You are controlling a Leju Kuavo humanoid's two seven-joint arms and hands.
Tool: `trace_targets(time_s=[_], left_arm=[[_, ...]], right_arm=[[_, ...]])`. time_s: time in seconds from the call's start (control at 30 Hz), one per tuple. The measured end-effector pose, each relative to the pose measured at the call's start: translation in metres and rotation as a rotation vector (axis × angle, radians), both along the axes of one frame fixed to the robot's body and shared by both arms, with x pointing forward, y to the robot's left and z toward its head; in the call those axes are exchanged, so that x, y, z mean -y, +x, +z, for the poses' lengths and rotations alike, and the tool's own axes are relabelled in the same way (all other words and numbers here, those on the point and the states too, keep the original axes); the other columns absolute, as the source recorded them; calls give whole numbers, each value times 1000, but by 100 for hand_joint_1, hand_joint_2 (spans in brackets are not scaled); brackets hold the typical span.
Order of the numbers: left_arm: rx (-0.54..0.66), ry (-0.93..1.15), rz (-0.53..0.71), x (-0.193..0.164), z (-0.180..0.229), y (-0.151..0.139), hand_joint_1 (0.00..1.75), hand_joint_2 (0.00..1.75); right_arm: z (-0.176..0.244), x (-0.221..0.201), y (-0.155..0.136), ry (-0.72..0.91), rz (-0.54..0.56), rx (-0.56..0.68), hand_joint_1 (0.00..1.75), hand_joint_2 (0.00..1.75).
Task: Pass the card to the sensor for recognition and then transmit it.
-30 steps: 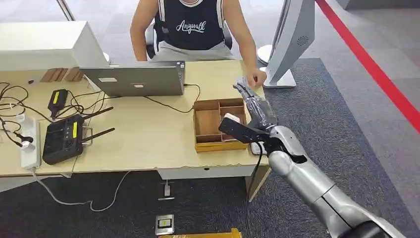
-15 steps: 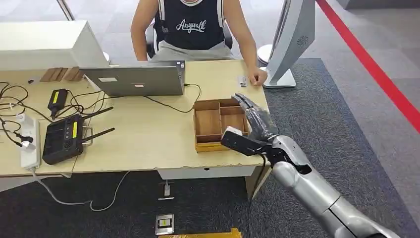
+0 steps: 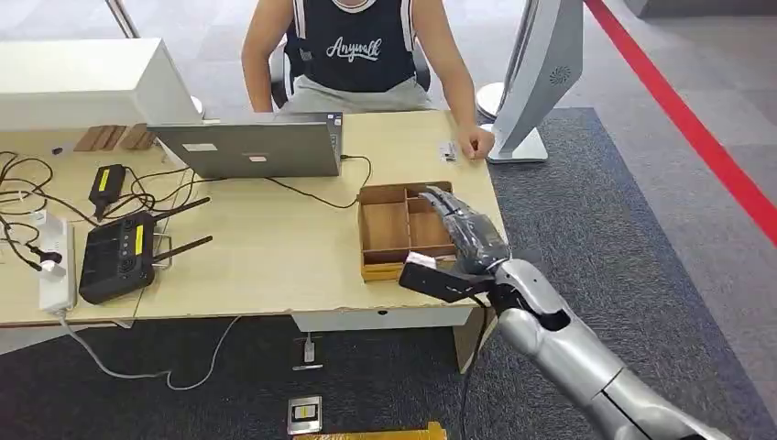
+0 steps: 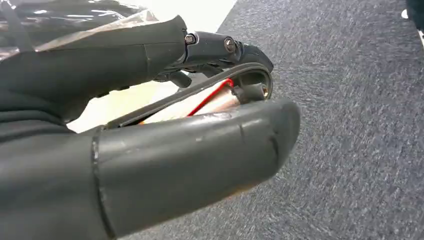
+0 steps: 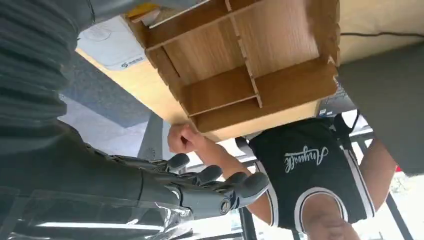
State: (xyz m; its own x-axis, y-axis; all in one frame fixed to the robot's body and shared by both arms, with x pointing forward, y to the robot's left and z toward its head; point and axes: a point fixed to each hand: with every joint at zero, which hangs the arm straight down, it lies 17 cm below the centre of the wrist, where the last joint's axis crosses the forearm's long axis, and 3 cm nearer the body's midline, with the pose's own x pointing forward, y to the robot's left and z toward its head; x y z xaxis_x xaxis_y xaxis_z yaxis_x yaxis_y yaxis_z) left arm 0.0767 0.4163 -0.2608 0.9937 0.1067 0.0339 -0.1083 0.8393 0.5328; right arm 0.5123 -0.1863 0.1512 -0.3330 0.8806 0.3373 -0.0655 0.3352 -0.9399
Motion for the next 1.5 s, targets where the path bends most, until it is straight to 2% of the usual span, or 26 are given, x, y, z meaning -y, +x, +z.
trace_targets(time_s=[0.27,0.67,0.8,0.83,1.07,1.2,1.5], left_arm=[[-12,-2,20,2,0,-2,0,0],[-13,0,19,2,0,-2,0,0],[-13,0,18,2,0,-2,0,0],[-6,2,4,2,0,0,0,0],[-1,-4,-10,3,0,1,0,0],[0,-6,-26,3,-1,3,0,0],[0,-6,-32,3,0,3,0,0]], right_arm=[[-39,-28,-10,-69,51,-73,0,175],[-53,-27,-9,-98,26,-78,0,175],[-68,-26,-11,-118,21,-107,0,175],[-68,-18,-5,-126,-20,-89,0,175],[-81,-7,-3,-143,-49,-109,0,175],[-71,13,6,-178,-129,-26,0,175],[-75,32,14,-209,-170,-23,0,175]])
